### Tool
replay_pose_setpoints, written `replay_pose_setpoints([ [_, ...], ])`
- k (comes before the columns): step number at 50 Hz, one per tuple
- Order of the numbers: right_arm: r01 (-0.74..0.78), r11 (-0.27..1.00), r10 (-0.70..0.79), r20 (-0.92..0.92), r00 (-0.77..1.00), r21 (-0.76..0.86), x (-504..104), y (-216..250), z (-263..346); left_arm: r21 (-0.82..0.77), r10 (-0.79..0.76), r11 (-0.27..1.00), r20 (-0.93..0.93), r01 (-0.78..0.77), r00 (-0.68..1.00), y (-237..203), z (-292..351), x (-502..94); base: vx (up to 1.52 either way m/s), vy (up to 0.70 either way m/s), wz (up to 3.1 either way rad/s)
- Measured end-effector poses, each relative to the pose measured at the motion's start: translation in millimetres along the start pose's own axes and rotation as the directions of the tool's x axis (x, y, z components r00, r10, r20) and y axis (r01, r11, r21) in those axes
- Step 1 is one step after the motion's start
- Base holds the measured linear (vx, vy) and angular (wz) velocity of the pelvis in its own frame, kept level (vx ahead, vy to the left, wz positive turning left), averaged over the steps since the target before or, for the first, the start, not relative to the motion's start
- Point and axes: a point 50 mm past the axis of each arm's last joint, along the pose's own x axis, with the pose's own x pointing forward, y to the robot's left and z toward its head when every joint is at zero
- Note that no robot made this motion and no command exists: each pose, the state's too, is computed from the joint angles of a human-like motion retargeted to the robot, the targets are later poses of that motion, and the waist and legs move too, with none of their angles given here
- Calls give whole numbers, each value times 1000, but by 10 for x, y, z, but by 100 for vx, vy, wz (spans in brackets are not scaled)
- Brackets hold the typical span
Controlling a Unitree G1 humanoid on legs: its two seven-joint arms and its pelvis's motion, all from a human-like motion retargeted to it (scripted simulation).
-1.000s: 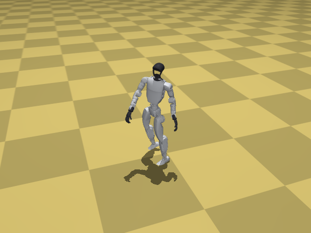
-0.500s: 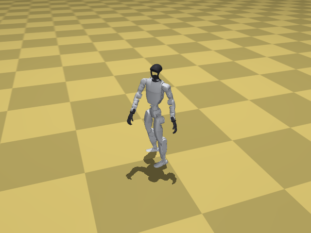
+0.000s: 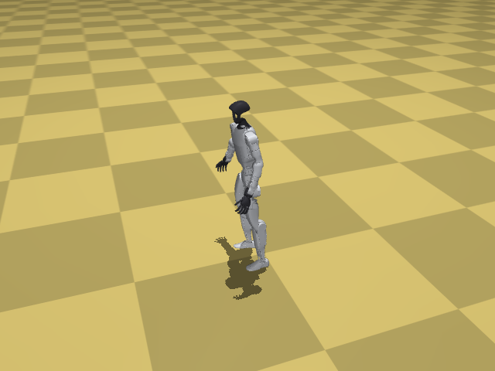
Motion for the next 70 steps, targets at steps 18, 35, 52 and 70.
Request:
replay_pose_setpoints([
  [18, -250, 961, 261, 85, 962, -116, -187, 605, 117, -102, -107, 986, 206, 130, 973, -237, 646, 82, 3, 9, -16],
  [35, -293, 894, 443, 569, 693, -340, -646, 921, 1283, 67, -77, 995, 15, 76, 997, -144, 60, 10, -4, 6, -21],
  [52, -274, 903, 390, 365, 845, -330, -415, 841, 630, 2, -56, 998, -3, 56, 998, 57, -136, -113, 4, 8, 14],
  [70, -322, 889, 389, 167, 906, -326, -330, 849, 212, 64, -25, 997, -199, 39, 980, 29, -415, -112, 16, -8, -15],
])
